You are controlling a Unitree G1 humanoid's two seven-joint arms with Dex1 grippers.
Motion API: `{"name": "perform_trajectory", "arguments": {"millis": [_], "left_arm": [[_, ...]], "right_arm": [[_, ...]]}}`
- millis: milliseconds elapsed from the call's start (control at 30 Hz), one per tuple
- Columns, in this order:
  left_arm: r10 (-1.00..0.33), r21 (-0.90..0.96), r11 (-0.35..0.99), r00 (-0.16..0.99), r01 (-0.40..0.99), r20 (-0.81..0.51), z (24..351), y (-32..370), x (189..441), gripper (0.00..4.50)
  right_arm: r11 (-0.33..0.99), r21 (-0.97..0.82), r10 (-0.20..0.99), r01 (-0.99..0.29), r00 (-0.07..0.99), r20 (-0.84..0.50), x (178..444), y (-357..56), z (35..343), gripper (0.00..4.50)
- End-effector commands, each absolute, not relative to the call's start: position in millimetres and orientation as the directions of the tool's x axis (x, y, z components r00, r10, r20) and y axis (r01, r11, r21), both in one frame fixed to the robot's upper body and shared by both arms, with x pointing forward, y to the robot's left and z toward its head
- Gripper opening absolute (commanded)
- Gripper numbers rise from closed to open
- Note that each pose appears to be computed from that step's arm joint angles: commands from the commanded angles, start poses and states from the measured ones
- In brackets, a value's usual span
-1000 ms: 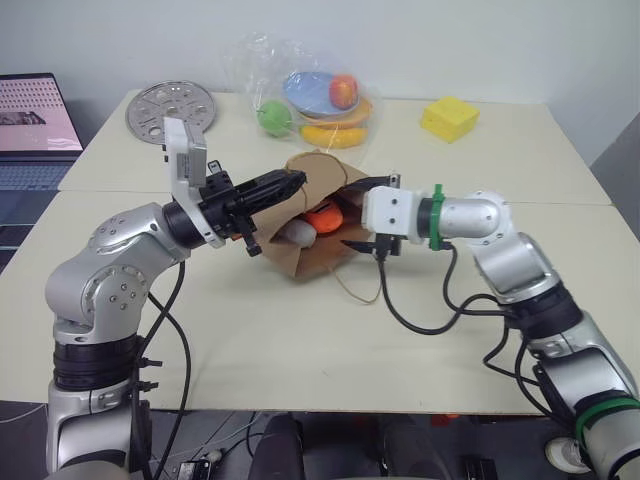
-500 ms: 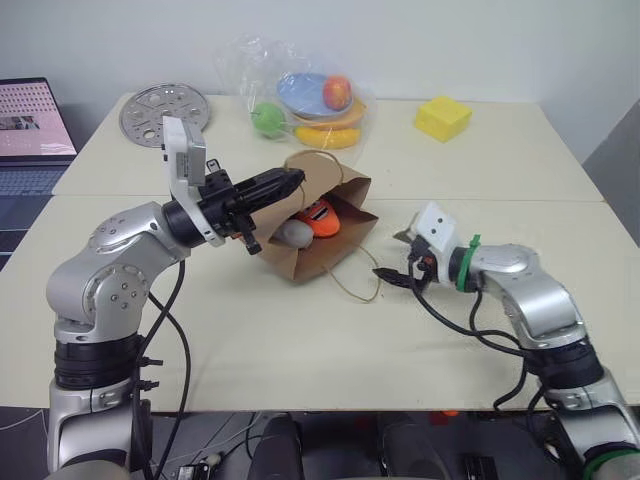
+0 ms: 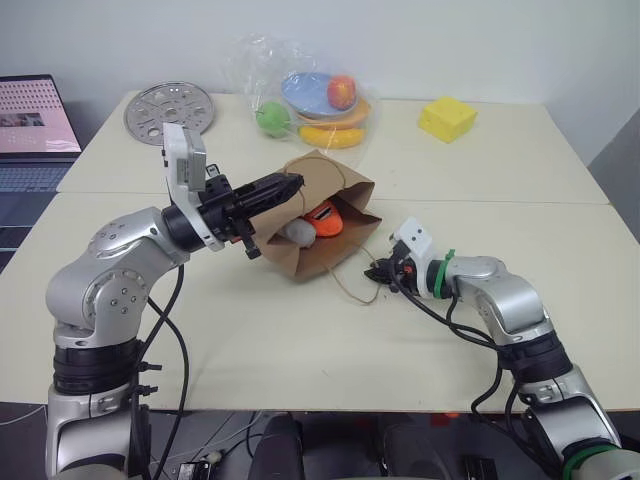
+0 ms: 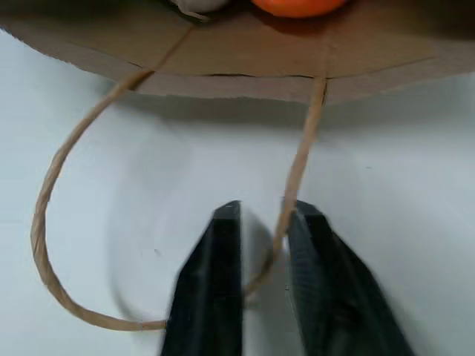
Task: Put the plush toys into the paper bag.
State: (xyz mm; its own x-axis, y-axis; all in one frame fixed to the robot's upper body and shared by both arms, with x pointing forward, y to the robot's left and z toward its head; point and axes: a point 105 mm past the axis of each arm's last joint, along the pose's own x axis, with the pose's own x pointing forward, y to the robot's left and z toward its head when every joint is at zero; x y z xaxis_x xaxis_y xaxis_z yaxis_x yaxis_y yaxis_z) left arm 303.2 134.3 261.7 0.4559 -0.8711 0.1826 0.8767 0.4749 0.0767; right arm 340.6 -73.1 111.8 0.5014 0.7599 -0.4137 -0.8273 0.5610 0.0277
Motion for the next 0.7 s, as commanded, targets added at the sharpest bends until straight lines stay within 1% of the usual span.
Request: {"name": "perform_trajectory", "arguments": {"millis": [33, 133, 200, 267, 367, 400, 500, 700], "left_arm": [[-0.876, 0.141, 0.468, 0.437, 0.872, 0.205, 276.2, 136.6, 298.6, 0.00], [-0.888, 0.158, 0.448, 0.417, 0.880, 0.195, 280.2, 135.2, 299.4, 0.00], [-0.902, 0.179, 0.420, 0.387, 0.890, 0.192, 286.6, 131.4, 299.3, 0.00], [-0.914, 0.194, 0.394, 0.361, 0.898, 0.185, 290.1, 127.7, 298.6, 0.00], [-0.925, 0.204, 0.369, 0.337, 0.907, 0.175, 291.7, 124.2, 299.9, 0.00], [-0.926, 0.206, 0.366, 0.333, 0.907, 0.180, 293.1, 123.1, 303.9, 0.00], [-0.925, 0.221, 0.367, 0.329, 0.904, 0.192, 294.8, 117.9, 317.9, 0.00], [-0.931, 0.233, 0.348, 0.306, 0.908, 0.198, 294.1, 107.6, 336.5, 0.00]], "right_arm": [[0.538, 0.060, 0.810, -0.841, 0.497, -0.310, 336.2, -67.1, 144.1, 0.04], [0.540, 0.102, 0.827, -0.836, 0.504, -0.250, 332.3, -71.9, 168.2, 0.04], [0.529, 0.134, 0.845, -0.838, 0.505, -0.177, 327.0, -79.5, 198.4, 0.04], [0.520, 0.156, 0.853, -0.840, 0.504, -0.134, 322.1, -85.3, 219.0, 0.04], [0.527, 0.177, 0.850, -0.831, 0.516, -0.108, 318.7, -93.1, 237.3, 0.04], [0.541, 0.171, 0.841, -0.823, 0.534, -0.093, 319.3, -97.9, 244.8, 0.04], [0.568, 0.171, 0.822, -0.805, 0.565, -0.071, 319.9, -105.3, 256.7, 0.04], [0.594, 0.170, 0.802, -0.786, 0.595, -0.054, 321.3, -107.5, 264.3, 0.04]]}}
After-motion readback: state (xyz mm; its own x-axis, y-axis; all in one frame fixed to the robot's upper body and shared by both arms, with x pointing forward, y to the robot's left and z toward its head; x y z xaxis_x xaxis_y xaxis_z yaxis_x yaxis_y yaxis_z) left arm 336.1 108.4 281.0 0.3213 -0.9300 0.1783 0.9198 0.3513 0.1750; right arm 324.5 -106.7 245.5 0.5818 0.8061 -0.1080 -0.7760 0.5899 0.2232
